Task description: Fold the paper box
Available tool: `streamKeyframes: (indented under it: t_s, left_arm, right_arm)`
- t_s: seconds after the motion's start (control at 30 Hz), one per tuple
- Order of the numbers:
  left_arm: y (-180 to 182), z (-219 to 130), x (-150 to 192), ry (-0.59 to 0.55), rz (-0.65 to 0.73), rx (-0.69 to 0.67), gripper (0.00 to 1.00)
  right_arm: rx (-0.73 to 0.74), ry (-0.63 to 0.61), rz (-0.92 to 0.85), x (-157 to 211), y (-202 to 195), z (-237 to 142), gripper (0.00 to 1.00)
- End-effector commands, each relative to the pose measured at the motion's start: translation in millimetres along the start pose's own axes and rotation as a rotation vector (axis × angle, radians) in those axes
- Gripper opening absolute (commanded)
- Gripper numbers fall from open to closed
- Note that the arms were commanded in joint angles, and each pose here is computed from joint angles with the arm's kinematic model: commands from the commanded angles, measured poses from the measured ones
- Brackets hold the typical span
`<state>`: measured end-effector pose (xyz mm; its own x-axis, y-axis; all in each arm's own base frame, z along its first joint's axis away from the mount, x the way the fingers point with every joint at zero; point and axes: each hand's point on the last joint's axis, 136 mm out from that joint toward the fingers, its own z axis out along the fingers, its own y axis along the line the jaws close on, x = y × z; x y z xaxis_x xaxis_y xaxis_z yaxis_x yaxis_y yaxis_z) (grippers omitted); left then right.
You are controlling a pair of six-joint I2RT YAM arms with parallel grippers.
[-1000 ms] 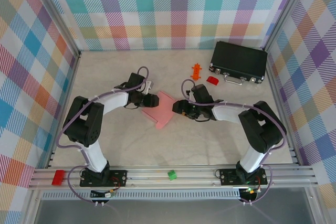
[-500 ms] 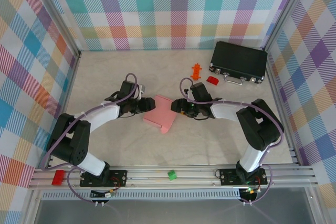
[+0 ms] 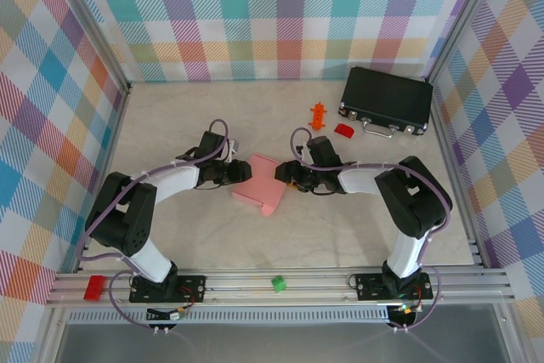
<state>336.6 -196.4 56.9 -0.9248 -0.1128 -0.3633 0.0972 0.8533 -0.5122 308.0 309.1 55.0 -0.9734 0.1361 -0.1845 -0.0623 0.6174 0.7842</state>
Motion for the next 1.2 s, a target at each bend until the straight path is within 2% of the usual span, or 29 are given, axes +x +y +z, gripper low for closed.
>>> streamKeyframes:
  t_s: [0.0, 0.17, 0.5, 0.8, 0.93, 1.17]
  left_arm:
    - [-9, -6, 5, -0.004, -0.010, 0.038, 0.40]
    - [-8, -10, 18, -0.015, -0.076, 0.051, 0.33]
    - [12, -9, 28, -0.056, -0.152, -0.008, 0.32]
    - [18, 0, 27, -0.049, -0.175, -0.031, 0.26]
    - [22, 2, 29, -0.043, -0.183, -0.045, 0.26]
    - [25, 13, 36, -0.010, -0.199, -0.039, 0.26]
  right_arm:
    - [-0.013, -0.012, 0.003, 0, 2, 3, 0.57]
    - [-0.067, 0.016, -0.006, 2, 9, 9, 0.49]
    - [-0.155, 0.046, -0.027, 9, 18, 10, 0.42]
    - [-0.200, 0.077, -0.022, 14, 21, 15, 0.38]
    - [-0.192, 0.082, -0.005, 15, 16, 21, 0.38]
    - [-0.281, 0.077, -0.027, 13, 30, 20, 0.37]
